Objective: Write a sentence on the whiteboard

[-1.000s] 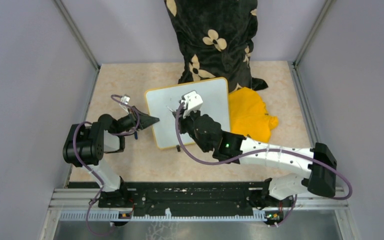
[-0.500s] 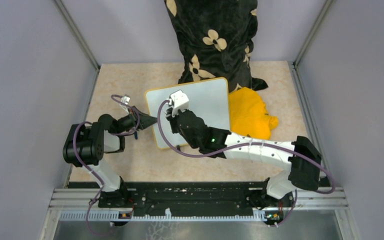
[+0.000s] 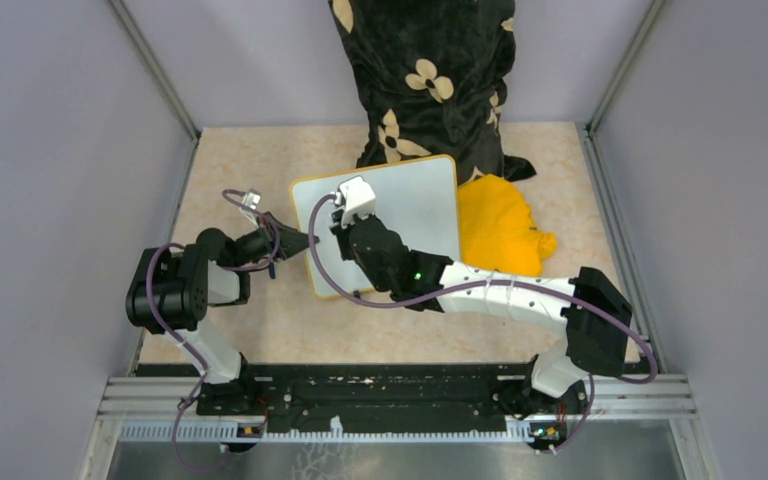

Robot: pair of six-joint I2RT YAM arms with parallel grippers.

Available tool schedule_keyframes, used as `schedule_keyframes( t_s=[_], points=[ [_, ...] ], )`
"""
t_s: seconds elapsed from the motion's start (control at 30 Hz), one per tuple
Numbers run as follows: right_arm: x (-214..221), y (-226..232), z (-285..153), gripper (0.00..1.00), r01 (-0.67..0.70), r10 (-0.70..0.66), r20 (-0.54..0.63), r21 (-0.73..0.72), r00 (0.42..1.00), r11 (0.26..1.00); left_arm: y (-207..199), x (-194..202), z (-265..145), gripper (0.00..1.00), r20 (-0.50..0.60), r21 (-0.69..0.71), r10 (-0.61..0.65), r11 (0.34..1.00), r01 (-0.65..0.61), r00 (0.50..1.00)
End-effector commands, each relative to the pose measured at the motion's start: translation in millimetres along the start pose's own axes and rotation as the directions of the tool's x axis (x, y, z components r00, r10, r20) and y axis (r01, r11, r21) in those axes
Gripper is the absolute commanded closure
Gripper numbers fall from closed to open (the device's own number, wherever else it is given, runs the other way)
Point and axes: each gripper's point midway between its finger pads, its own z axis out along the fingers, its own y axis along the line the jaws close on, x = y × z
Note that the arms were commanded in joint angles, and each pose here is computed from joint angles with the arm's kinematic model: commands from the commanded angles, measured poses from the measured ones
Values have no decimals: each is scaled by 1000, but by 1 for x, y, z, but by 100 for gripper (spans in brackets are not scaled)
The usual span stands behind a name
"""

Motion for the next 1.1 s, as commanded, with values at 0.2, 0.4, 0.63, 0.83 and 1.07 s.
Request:
schedule_keyframes(
  t_s=[0.2,0.4,0.63,0.83,1.07],
  points=[
    [-41,-3,6,100,-75,72,115,21,991,997,-9,-15,3,100,61,30,173,984,-175,983],
    [-43,-3,8,100,-78,74,124,28,990,997,-10,-15,3,100,62,29,174,984,-176,983],
    [-42,2,12,100,-83,82,131,-1,988,997,-9,-15,3,100,62,27,173,984,-175,983],
    [-43,4,16,100,-109,111,136,-23,984,994,-10,-16,3,100,63,27,176,984,-178,982],
    [-38,-1,23,100,-136,138,124,-25,983,990,-10,-16,3,100,62,29,177,983,-179,982]
  ],
)
